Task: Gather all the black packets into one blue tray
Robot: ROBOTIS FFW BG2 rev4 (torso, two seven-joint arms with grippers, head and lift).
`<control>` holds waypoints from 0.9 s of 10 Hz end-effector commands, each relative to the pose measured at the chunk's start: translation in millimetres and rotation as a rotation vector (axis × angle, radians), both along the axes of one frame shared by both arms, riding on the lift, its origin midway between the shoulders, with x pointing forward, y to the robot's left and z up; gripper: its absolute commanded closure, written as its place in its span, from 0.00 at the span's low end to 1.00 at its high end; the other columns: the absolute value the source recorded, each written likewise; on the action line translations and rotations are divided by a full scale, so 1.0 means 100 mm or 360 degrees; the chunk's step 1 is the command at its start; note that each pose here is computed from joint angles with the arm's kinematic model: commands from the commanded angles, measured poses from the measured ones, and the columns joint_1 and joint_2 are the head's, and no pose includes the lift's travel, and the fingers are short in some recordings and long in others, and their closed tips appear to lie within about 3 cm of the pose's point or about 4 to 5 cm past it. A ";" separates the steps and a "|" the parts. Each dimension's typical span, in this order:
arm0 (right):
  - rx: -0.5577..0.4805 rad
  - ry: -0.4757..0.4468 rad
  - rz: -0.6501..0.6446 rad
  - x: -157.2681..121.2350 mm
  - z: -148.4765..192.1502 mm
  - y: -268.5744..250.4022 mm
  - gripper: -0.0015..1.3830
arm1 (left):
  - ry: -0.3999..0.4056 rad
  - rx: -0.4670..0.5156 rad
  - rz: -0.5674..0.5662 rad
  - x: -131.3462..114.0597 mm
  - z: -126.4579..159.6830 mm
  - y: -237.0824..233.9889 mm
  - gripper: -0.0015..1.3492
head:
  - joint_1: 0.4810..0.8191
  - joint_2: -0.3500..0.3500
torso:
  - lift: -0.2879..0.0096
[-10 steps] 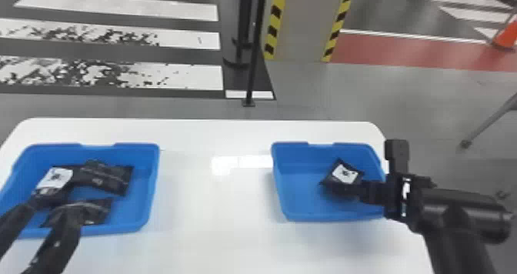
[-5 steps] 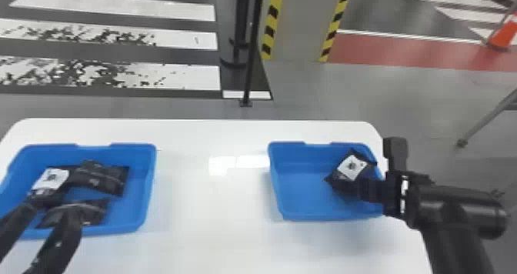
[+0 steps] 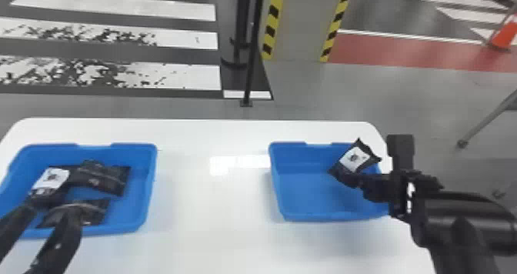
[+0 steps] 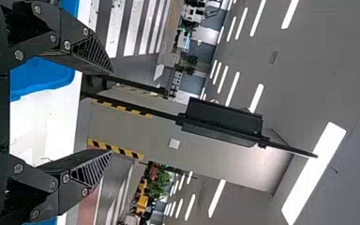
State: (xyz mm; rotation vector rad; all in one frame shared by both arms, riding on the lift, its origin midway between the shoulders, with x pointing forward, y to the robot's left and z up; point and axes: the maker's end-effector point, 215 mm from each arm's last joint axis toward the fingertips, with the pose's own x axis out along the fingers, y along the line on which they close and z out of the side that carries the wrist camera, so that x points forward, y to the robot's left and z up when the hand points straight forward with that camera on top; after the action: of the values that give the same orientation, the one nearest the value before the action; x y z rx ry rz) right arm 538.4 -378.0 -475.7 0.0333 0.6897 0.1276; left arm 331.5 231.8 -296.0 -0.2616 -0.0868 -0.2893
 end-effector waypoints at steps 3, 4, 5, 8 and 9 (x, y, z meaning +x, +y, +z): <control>-0.0215 -0.0234 0.0303 -0.25 0.76 0.66 0.92 | 0.0017 -0.0024 -0.0107 0.14 0.01 -0.01 0.34 | 0.63 0.25 | 0.60; -0.0222 -0.0277 0.0466 -0.35 0.88 1.10 0.92 | -0.0008 0.0019 -0.0147 0.19 0.05 -0.01 0.34 | 0.63 0.29 | 0.60; -0.0187 -0.0287 0.0609 -0.48 0.92 1.47 0.92 | -0.0032 0.0029 -0.0157 0.23 0.10 -0.02 0.34 | 0.63 0.37 | 0.60; -0.0159 -0.0294 0.0954 -0.76 0.89 2.06 0.92 | -0.0034 -0.0008 -0.0211 0.31 0.13 -0.10 0.34 | 0.63 0.56 | 0.60; -0.0184 -0.0353 0.1059 -0.78 0.97 2.25 0.92 | 0.0025 -0.0048 -0.0245 0.32 0.04 -0.15 0.35 | 0.63 0.60 | 0.60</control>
State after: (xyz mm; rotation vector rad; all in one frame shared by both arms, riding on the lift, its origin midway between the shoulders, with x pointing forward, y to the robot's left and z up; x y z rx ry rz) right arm 459.1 -160.0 -383.1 -0.2910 0.4873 0.7076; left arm 362.7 219.3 -286.2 -0.2815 -0.0781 -0.4341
